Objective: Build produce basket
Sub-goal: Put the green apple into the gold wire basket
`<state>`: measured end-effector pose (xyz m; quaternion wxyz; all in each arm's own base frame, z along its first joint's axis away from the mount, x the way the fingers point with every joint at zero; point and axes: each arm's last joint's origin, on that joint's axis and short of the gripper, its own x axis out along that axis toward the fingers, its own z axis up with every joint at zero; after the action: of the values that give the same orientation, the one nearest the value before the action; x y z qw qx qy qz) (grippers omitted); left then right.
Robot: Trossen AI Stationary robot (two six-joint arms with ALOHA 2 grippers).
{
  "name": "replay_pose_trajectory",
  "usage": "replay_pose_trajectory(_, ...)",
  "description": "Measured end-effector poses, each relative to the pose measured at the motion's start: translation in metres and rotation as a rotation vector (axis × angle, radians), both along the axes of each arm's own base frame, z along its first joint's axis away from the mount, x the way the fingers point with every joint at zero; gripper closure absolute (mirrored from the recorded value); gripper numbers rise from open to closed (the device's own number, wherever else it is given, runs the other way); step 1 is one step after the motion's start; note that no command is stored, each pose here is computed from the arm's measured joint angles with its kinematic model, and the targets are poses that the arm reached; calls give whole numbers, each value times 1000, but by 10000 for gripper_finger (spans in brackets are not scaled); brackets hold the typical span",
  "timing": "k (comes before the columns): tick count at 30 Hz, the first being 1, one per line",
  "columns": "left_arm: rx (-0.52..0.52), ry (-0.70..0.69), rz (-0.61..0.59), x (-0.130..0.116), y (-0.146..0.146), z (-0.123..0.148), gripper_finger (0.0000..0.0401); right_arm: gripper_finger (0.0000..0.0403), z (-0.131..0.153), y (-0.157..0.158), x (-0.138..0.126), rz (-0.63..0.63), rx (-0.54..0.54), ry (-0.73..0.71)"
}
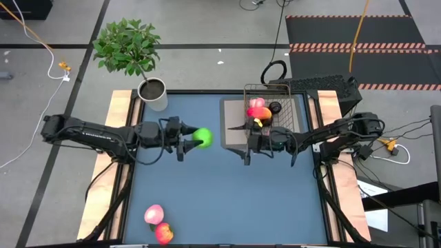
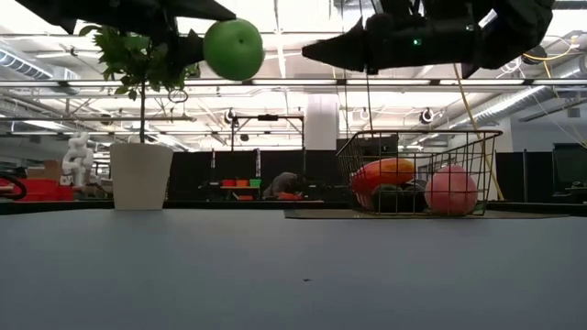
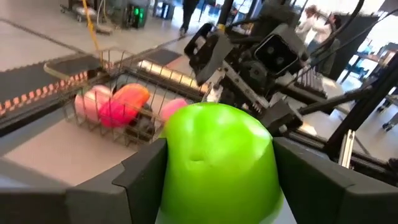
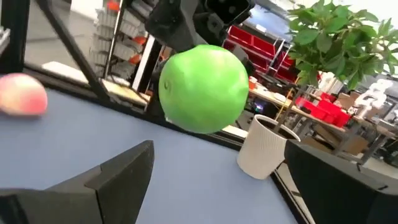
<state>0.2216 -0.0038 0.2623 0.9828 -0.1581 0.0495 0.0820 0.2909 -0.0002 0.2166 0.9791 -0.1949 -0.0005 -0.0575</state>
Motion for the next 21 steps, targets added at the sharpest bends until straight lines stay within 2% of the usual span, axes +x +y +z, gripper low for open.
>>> replay_pose_trajectory(9,61,-52,-27,17,-1,-5,142,47,11,4,7,104,154,-42)
replay_pose_trajectory(13,86,-59,-44,24,-2,-10,135,47,15,6,11,164,209,-27)
replay_pose_trajectory(21,105,-140,-31,34,-1,-11,136,47,17,5,19,125,174,-66)
